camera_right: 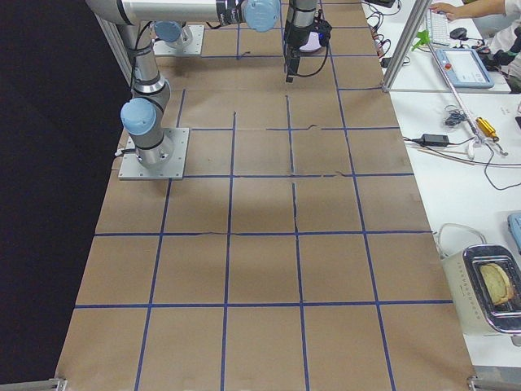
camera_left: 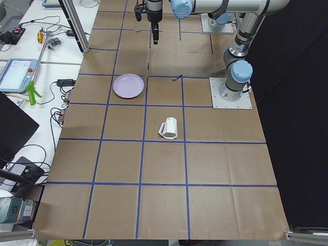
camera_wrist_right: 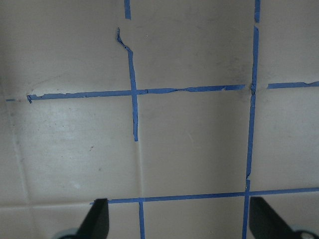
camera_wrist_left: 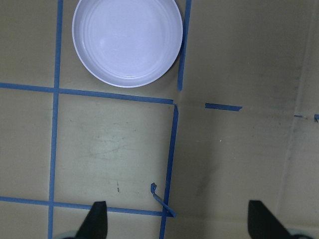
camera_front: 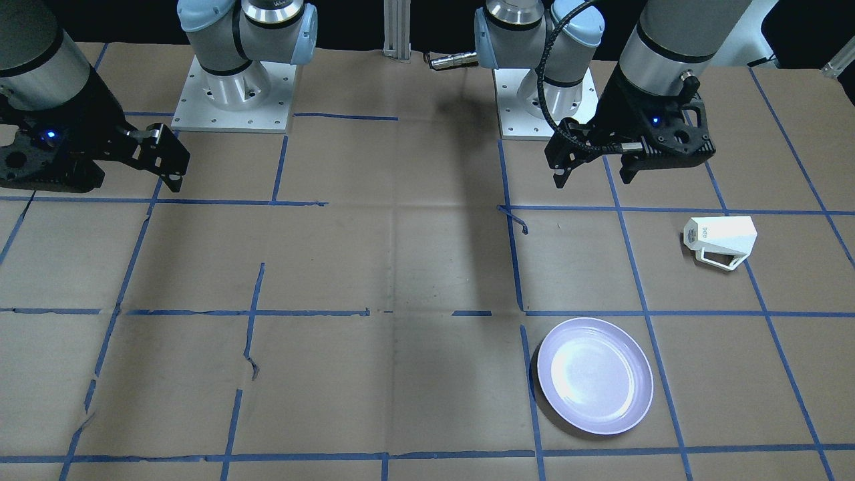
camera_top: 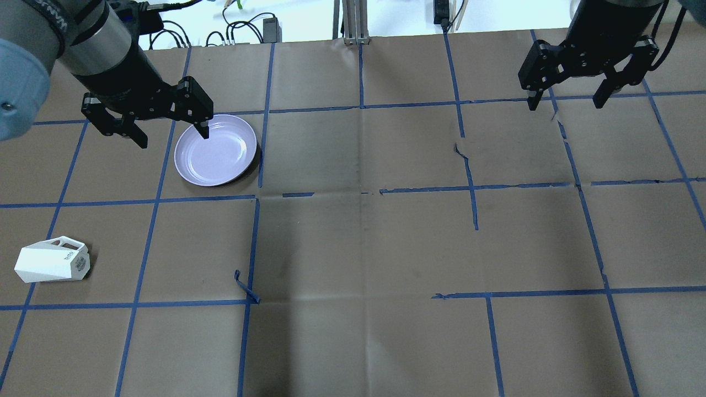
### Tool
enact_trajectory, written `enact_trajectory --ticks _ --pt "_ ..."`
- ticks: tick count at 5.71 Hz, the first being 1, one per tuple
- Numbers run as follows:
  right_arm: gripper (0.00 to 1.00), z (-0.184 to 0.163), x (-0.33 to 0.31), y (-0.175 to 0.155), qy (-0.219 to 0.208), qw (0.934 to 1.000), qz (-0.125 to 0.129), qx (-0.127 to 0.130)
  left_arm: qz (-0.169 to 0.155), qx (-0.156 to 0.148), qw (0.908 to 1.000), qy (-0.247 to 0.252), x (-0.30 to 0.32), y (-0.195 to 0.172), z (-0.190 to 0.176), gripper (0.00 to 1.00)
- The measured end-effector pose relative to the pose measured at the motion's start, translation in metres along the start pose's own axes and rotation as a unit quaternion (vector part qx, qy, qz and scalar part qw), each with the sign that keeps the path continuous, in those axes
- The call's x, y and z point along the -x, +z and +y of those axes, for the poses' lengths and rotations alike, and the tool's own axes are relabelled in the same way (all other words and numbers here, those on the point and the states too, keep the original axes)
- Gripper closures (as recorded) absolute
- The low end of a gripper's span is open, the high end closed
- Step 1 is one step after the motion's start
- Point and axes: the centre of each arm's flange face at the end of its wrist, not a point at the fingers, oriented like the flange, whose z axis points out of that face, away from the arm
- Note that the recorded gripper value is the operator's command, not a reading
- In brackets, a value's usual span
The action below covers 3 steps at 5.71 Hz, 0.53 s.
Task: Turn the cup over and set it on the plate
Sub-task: 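Move the left gripper down to the white faceted cup lying on its side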
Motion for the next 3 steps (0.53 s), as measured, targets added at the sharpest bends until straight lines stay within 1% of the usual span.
enact_trajectory --ticks 2,3 --pt "0.0 0.0 0.0 0.0 0.0 1.0 0.0 0.0 -0.003 -0.017 0.9998 -0.001 0.016 -0.009 -0.002 0.01" --pt "0.0 0.0 0.0 0.0 0.0 1.0 0.0 0.0 -0.005 -0.023 0.9996 -0.016 0.049 -0.014 -0.008 0.01"
